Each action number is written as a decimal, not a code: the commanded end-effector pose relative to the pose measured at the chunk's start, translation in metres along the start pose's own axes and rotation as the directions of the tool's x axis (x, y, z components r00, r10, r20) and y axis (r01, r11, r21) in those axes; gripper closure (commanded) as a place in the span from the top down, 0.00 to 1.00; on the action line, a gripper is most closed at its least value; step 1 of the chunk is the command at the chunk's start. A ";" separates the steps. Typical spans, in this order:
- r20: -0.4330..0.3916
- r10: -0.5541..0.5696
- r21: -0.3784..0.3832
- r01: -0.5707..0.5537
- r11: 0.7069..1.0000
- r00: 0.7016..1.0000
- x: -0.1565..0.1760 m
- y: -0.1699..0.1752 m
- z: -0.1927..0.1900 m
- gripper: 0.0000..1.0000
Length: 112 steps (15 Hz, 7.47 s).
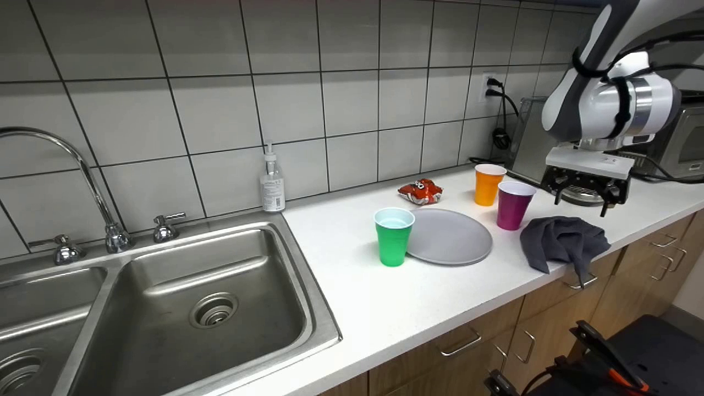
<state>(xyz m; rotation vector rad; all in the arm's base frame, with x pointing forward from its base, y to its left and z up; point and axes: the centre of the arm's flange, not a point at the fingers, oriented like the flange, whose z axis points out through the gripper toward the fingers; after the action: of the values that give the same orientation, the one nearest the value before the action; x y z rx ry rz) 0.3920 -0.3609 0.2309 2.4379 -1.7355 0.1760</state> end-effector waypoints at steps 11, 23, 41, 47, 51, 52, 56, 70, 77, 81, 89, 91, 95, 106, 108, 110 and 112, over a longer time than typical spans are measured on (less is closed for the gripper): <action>-0.047 -0.112 0.051 0.114 0.992 0.993 -0.019 -0.023 -0.065 1.00; -0.020 -0.144 0.030 0.144 0.989 0.989 -0.012 -0.075 -0.043 1.00; 0.015 -0.129 -0.014 0.129 0.992 0.992 0.005 -0.099 -0.005 0.74; 0.012 -0.122 -0.007 0.122 0.993 0.992 0.004 -0.090 -0.011 0.27; 0.008 -0.118 -0.010 0.118 0.993 0.993 0.004 -0.082 -0.015 0.00; 0.006 -0.117 -0.010 0.117 0.993 0.993 0.004 -0.080 -0.016 0.00; -0.006 -0.115 0.004 0.115 0.993 0.993 0.005 -0.077 -0.026 0.00; -0.018 -0.167 0.047 0.168 0.985 0.986 -0.019 -0.103 -0.045 0.01; -0.030 -0.218 0.090 0.220 0.971 0.975 -0.037 -0.128 -0.061 0.01; -0.044 -0.242 0.113 0.245 0.963 0.969 -0.046 -0.136 -0.073 0.01; -0.037 -0.324 0.127 0.326 0.937 0.945 -0.084 -0.157 -0.079 0.01; -0.034 -0.347 0.130 0.348 0.928 0.937 -0.094 -0.165 -0.079 0.01; -0.032 -0.388 0.138 0.389 0.911 0.921 -0.115 -0.185 -0.080 0.01; -0.034 -0.470 0.163 0.469 0.868 0.882 -0.157 -0.228 -0.080 0.01; -0.034 -0.477 0.166 0.475 0.864 0.878 -0.161 -0.234 -0.078 0.01; -0.034 -0.482 0.166 0.481 0.861 0.876 -0.163 -0.242 -0.076 0.01; -0.037 -0.488 0.165 0.487 0.858 0.872 -0.165 -0.248 -0.074 0.01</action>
<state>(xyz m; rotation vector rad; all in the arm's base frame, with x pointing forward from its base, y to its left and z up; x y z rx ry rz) 0.5571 -0.1182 0.2634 2.9008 -1.0984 0.2486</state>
